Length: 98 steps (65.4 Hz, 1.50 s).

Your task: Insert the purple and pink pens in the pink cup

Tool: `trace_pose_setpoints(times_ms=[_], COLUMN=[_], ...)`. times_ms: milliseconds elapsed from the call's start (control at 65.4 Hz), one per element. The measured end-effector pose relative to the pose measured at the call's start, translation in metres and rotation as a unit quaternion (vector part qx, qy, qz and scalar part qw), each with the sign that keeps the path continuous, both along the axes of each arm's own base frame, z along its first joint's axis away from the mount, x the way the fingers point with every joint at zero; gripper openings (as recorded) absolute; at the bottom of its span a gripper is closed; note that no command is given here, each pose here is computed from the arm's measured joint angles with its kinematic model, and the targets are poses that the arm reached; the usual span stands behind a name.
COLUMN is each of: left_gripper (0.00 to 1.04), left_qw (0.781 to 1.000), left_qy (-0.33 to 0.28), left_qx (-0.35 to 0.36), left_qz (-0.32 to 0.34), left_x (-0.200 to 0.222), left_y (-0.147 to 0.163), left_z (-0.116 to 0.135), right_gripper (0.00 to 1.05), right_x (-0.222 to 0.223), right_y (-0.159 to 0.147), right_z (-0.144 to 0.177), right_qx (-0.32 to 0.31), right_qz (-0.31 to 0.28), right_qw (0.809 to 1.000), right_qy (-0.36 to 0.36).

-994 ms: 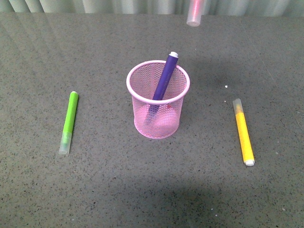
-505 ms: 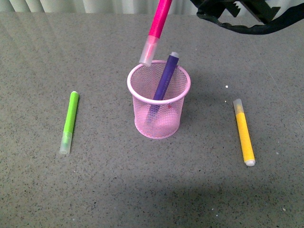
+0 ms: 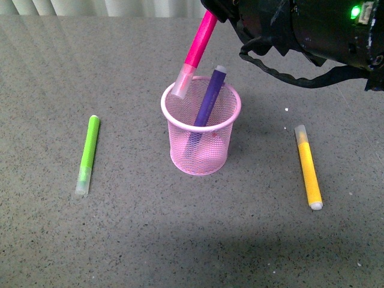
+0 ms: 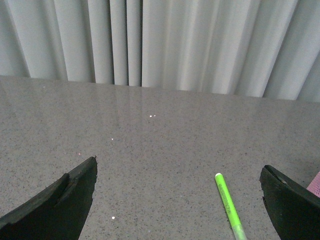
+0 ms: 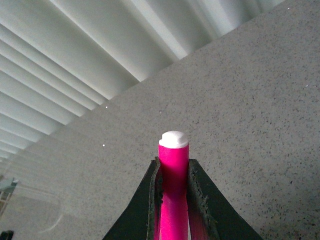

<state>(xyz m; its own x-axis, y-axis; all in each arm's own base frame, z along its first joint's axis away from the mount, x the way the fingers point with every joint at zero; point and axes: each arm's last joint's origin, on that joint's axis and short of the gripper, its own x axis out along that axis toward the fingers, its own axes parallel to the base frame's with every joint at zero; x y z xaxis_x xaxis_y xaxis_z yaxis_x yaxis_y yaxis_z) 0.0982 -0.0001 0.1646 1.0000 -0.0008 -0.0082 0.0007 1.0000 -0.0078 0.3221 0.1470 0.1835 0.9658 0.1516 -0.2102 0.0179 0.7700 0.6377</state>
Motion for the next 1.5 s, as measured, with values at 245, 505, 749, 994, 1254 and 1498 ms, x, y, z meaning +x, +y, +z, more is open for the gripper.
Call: trace_pose_setpoints(times_ms=[245,505,749,994,1254,1498], left_gripper=[0.97,0.97,0.97,0.97,0.97,0.97], left_qw=[1.0,1.0,1.0,1.0,1.0,1.0], left_qy=[0.0,0.0,0.0,0.0,0.0,0.0], left_qx=[0.0,0.0,0.0,0.0,0.0,0.0], left_qz=[0.0,0.0,0.0,0.0,0.0,0.0], left_x=[0.0,0.0,0.0,0.0,0.0,0.0], left_y=[0.0,0.0,0.0,0.0,0.0,0.0], left_z=[0.0,0.0,0.0,0.0,0.0,0.0], right_gripper=[0.07,0.07,0.2,0.64,0.98,0.97], right_x=[0.003,-0.001,-0.005,-0.009,-0.012,-0.022], right_y=[-0.01,-0.016,-0.018,-0.018,-0.019,-0.047], right_z=[-0.005,-0.012,-0.016,-0.014,-0.007,0.033], right_qx=[0.009,0.016,0.019,0.023,0.022,-0.124], right_qz=[-0.01,-0.014,-0.013,-0.007,-0.003,0.045], right_qw=[1.0,1.0,1.0,1.0,1.0,0.99], right_qy=[-0.008,-0.007,-0.007,-0.012,-0.016,-0.057])
